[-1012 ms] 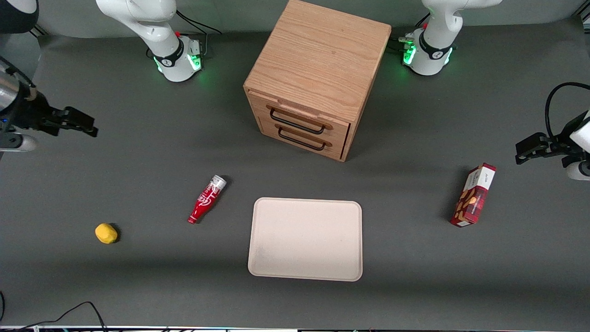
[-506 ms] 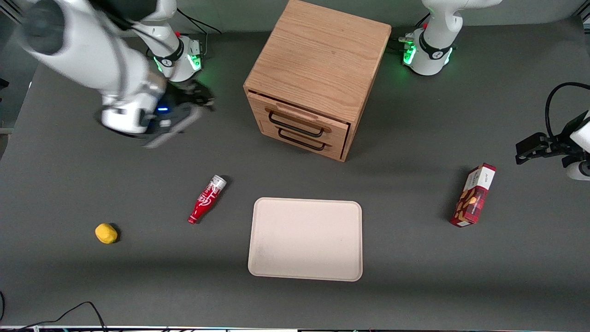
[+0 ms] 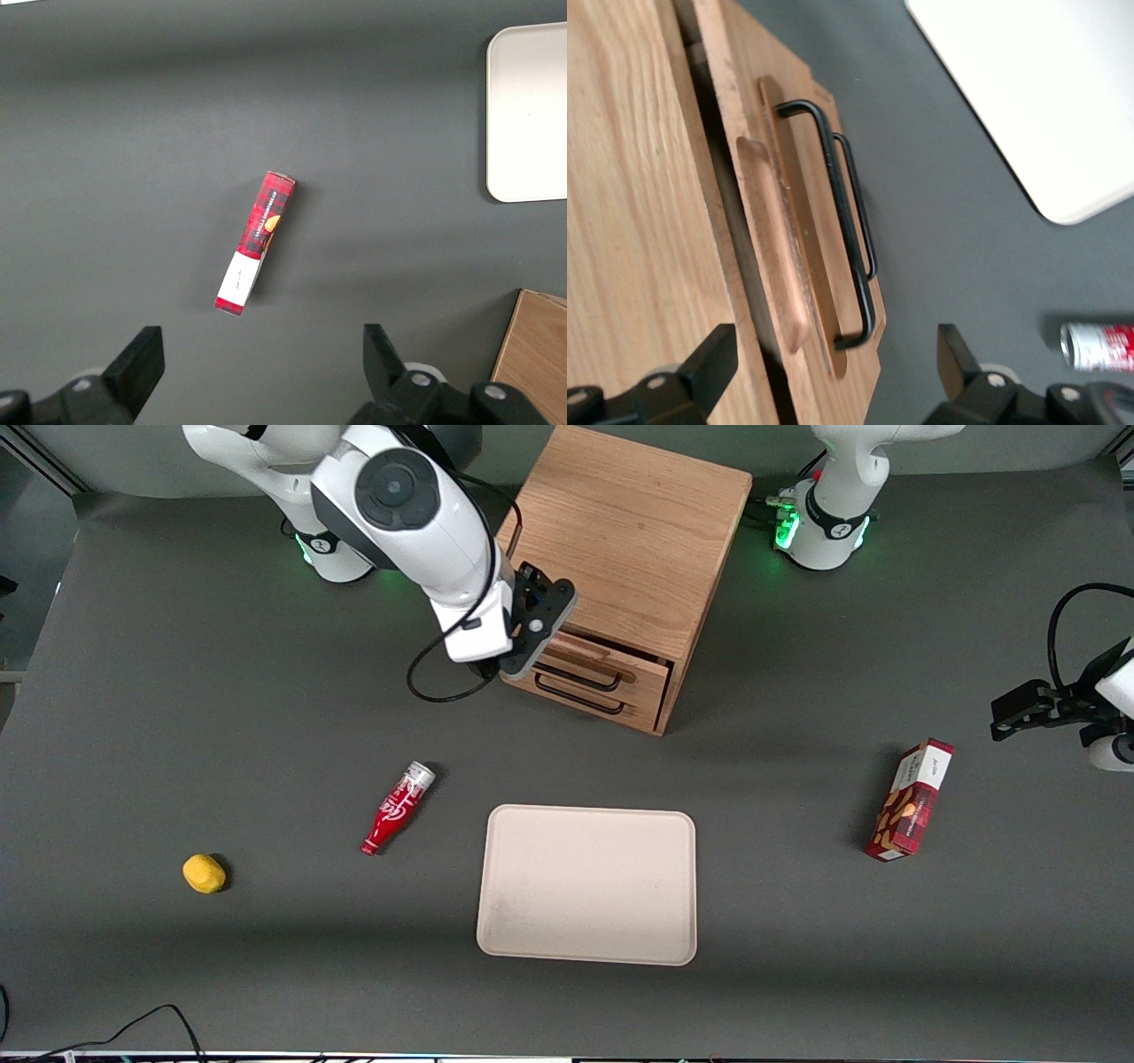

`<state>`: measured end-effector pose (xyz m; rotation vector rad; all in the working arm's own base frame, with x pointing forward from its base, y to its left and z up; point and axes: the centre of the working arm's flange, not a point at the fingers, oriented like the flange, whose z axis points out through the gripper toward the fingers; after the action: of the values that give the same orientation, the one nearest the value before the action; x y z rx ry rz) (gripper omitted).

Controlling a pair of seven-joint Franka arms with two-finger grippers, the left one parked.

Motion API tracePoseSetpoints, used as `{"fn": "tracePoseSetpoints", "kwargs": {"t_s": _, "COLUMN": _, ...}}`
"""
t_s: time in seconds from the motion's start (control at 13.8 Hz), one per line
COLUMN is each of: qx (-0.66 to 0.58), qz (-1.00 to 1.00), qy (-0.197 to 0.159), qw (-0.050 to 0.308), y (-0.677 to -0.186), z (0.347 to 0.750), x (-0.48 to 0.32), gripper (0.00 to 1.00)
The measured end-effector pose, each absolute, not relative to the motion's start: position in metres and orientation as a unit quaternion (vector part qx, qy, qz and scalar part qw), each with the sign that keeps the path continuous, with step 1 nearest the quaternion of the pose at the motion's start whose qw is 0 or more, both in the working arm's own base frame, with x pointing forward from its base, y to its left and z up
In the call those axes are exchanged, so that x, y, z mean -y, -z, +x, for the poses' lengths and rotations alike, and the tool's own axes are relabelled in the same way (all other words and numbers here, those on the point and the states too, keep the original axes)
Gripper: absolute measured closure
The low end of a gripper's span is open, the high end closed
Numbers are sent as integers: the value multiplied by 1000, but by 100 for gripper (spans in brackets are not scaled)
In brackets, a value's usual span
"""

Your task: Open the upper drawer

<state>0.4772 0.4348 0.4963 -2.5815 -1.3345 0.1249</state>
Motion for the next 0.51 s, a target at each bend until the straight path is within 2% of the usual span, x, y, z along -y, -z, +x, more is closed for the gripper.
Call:
{"fn": "tracePoseSetpoints", "kwargs": {"t_s": 0.14, "qx": 483, "qz": -864, "qy": -43, "qw": 135, "y": -466, "z": 491, "x": -437, "gripper": 0}}
{"fn": "tracePoseSetpoints", "kwargs": {"t_s": 0.51, "qx": 500, "qz": -854, "qy": -42, "qw": 137, "y": -431, "z": 506, "x": -439, "gripper": 0}}
